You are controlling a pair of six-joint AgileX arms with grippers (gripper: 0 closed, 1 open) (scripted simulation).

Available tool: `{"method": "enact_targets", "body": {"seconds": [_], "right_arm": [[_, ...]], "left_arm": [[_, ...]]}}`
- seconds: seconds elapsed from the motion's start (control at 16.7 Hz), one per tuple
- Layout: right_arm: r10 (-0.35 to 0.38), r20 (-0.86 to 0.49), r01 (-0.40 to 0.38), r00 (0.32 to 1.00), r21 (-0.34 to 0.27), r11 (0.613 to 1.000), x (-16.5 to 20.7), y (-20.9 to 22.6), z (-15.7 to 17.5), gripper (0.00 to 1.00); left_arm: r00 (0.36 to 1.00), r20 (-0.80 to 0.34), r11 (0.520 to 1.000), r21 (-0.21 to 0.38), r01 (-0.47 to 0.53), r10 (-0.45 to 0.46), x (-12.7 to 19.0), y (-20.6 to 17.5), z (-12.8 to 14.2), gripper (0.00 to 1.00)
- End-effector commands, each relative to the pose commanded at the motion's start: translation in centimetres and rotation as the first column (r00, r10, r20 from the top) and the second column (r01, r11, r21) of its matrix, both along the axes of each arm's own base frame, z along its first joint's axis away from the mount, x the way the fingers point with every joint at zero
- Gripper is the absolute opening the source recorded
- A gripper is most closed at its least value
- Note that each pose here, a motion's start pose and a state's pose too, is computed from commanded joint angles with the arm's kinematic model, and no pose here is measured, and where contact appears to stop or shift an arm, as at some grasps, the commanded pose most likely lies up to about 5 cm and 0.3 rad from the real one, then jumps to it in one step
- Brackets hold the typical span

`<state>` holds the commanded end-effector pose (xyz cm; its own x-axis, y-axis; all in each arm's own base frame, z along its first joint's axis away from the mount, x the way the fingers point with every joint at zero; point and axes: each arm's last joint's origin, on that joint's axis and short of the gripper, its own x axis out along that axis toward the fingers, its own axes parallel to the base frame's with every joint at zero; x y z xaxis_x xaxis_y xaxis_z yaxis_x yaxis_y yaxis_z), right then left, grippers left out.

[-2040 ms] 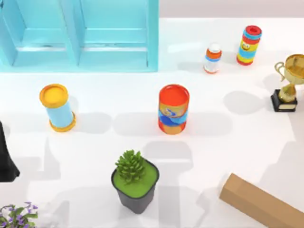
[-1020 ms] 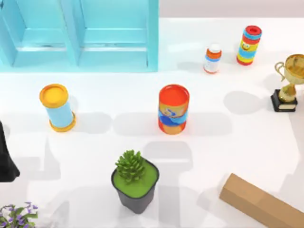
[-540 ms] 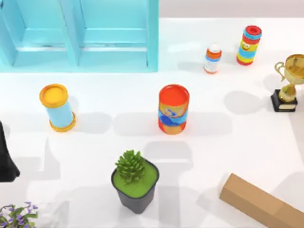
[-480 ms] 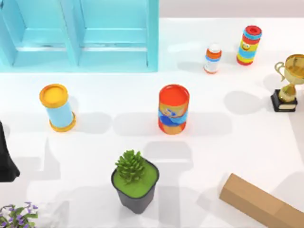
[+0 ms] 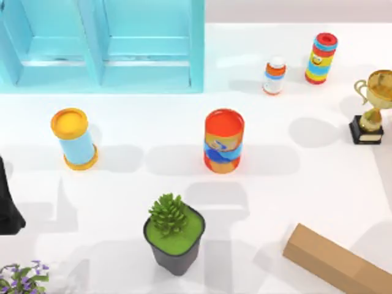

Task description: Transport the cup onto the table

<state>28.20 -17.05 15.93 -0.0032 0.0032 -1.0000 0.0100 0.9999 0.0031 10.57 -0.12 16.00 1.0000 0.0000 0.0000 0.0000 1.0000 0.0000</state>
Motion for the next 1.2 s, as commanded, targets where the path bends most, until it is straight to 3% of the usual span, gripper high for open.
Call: {"method": "enact_targets", "body": {"seconds": [0.36, 0.96, 1.2], "right_arm": [[0.0, 0.0, 0.0, 1.0, 0.0, 1.0, 0.0, 0.0, 0.0, 0.02], [-0.005, 0.001, 0.005, 1.0, -0.001, 1.0, -0.1, 0.0, 0.1, 0.0], [-0.077, -0.004, 0.077, 0.997, -0.001, 0.997, -1.1, 0.2, 2.4, 0.0]], "left_arm": [[1.0, 0.0, 1.0, 0.0, 0.0, 0.0, 0.0, 0.0, 0.0, 1.0], [1.0, 0.0, 1.0, 0.0, 0.0, 0.0, 0.0, 0.0, 0.0, 1.0], [1.0, 0.0, 1.0, 0.0, 0.0, 0.0, 0.0, 0.0, 0.0, 1.0]]}}
